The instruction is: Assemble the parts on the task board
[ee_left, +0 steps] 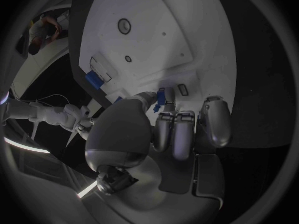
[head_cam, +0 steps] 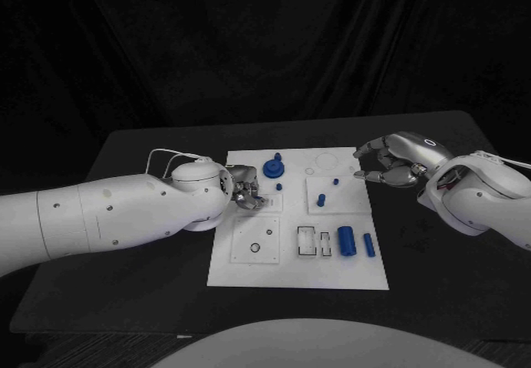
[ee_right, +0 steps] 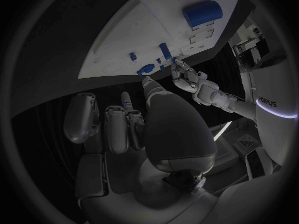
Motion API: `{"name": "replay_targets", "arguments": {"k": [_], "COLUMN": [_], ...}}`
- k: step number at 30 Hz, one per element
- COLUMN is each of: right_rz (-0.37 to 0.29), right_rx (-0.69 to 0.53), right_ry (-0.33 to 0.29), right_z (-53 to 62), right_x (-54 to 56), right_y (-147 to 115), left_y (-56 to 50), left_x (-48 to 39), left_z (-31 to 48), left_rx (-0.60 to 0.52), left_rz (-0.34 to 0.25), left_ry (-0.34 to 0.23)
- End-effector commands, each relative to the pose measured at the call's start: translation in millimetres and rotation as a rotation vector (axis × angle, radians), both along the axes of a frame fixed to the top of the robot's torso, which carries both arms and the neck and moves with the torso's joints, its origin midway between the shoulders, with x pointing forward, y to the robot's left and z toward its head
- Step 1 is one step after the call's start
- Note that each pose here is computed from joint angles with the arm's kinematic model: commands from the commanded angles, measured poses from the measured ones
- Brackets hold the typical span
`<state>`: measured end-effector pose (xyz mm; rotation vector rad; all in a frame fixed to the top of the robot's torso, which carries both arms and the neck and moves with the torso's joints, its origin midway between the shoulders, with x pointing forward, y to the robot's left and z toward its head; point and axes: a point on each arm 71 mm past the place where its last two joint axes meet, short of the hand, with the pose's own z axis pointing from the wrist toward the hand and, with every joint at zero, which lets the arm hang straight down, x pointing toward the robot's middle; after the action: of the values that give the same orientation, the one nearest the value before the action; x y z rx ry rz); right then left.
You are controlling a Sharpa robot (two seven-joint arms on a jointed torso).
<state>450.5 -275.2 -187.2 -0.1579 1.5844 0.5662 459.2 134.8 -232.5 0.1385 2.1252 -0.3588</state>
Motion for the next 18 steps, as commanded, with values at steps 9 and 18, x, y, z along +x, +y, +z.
{"name": "replay_targets", "arguments": {"k": [9, 18], "right_rz": [-0.02, -0.022], "right_rx": [-0.004, -0.008], "right_ry": [0.01, 0.015], "right_z": [-1.4, -2.1], "right_x": [-0.3, 0.7], "right_y": [-1.5, -0.6], "left_y": [4.6, 8.1], "left_x": [7.3, 21.1], "left_z": [20.3, 32.2], "left_rx": [-0.028, -0.007], "left_rz": [-0.033, 0.043], "left_ry": [0.064, 0.298]}}
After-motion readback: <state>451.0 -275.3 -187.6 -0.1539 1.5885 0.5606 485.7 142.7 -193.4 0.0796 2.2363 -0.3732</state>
